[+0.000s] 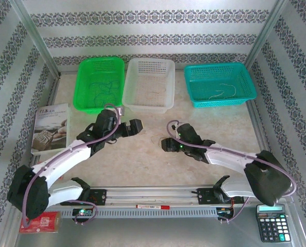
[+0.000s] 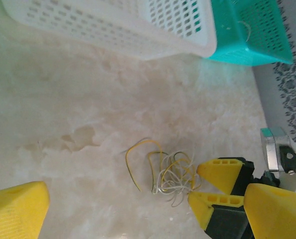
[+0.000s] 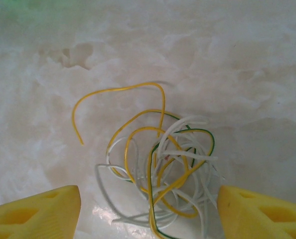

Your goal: Untangle the cables

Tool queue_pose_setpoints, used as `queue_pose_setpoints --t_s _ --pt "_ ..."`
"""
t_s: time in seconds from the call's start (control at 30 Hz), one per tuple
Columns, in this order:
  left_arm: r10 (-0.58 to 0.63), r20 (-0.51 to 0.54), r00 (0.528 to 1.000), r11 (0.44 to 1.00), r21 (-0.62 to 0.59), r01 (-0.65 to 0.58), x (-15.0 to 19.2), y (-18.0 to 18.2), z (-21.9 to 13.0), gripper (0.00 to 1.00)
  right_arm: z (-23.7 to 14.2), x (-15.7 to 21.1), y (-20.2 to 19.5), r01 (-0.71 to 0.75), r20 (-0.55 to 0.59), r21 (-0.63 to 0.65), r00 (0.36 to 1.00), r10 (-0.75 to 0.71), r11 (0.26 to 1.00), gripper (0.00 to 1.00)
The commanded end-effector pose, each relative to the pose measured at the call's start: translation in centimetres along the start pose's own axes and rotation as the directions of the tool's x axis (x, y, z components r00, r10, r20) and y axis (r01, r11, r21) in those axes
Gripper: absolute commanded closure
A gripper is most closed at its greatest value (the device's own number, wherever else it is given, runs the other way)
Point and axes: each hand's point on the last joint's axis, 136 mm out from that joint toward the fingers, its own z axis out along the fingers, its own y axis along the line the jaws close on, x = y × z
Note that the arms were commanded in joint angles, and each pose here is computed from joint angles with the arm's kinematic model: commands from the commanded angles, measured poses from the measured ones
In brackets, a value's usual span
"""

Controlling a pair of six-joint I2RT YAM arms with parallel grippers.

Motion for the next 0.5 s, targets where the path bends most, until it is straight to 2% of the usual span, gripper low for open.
queue_pose_setpoints --t_s 0.0,0.1,0.17,0.23,0.4,0.47 --pt "-0.006 0.054 0.999 0.999 0.050 0.003 -1.3 -2.0 1.4 0.00 0.9 -1.3 0.9 0.037 0.034 -0.009 0.999 -0.037 0.999 0.28" --pt "-0.004 0.014 1.000 0.999 0.046 0.003 -0.6 -2.2 3.0 0.00 1.8 -1.1 0.5 0.035 0.024 0.001 0.999 -0.035 0.999 0.31" --pt "-0.004 -0.006 1.000 0.999 0.040 0.004 -0.1 -2.1 3.8 0.00 2.3 -0.9 0.4 0.032 0.018 0.004 0.999 -0.032 0.999 0.37" --pt "-0.003 -0.016 1.000 1.000 0.028 0.004 0.1 -1.9 4.4 0.00 2.7 -0.6 0.2 0.029 0.009 0.005 1.000 -0.029 1.000 0.48" --pt "-0.005 -0.038 0.999 1.000 0.012 0.005 0.8 -1.6 5.5 0.00 3.0 -0.2 0.3 0.028 0.006 -0.014 1.000 -0.028 1.000 0.87" --pt "-0.002 -0.044 0.999 1.000 0.003 0.003 1.0 -1.3 5.8 0.00 2.9 -0.2 0.3 0.033 0.008 -0.022 0.999 -0.033 0.999 0.97"
